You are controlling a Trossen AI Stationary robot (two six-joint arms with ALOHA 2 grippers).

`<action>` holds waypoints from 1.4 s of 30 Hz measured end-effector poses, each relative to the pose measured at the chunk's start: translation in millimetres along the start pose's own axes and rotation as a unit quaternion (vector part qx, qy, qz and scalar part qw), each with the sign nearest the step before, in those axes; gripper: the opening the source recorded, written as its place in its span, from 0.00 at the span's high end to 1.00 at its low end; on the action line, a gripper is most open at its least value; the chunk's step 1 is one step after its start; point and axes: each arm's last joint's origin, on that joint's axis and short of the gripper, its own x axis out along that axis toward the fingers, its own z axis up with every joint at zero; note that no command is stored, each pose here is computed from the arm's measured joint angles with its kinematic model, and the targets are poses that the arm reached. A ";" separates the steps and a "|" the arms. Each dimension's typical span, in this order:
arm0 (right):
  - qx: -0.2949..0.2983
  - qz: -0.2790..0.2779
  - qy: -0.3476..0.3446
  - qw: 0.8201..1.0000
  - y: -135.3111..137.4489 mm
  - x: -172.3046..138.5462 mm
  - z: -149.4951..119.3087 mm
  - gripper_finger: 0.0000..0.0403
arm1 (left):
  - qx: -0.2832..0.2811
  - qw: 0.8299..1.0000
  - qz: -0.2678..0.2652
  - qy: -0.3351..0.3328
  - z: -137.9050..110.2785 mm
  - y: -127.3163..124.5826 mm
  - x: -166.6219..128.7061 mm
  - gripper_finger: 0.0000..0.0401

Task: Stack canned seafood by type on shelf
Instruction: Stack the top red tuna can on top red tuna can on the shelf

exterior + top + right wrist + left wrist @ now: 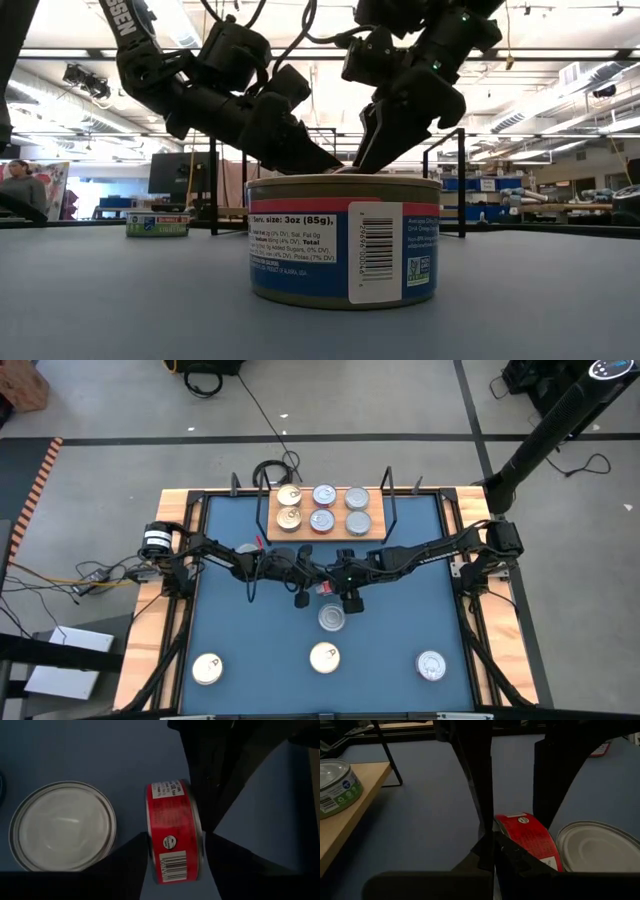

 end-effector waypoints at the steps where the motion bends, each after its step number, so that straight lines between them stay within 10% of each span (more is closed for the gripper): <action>1: 0.000 0.000 0.000 1.000 -0.5 0.0 0.0 0.49 | 0.000 1.000 0.000 0.000 0.0 0.0 0.0 0.97; 26: -0.011 0.005 0.022 1.000 0.4 17.6 -4.2 0.41 | -0.002 0.998 0.054 0.019 4.2 3.6 -21.8 0.97; 42: 0.117 -0.028 0.035 0.992 -6.9 10.0 4.3 0.36 | -0.031 0.997 0.062 0.017 -8.4 1.6 -36.7 0.97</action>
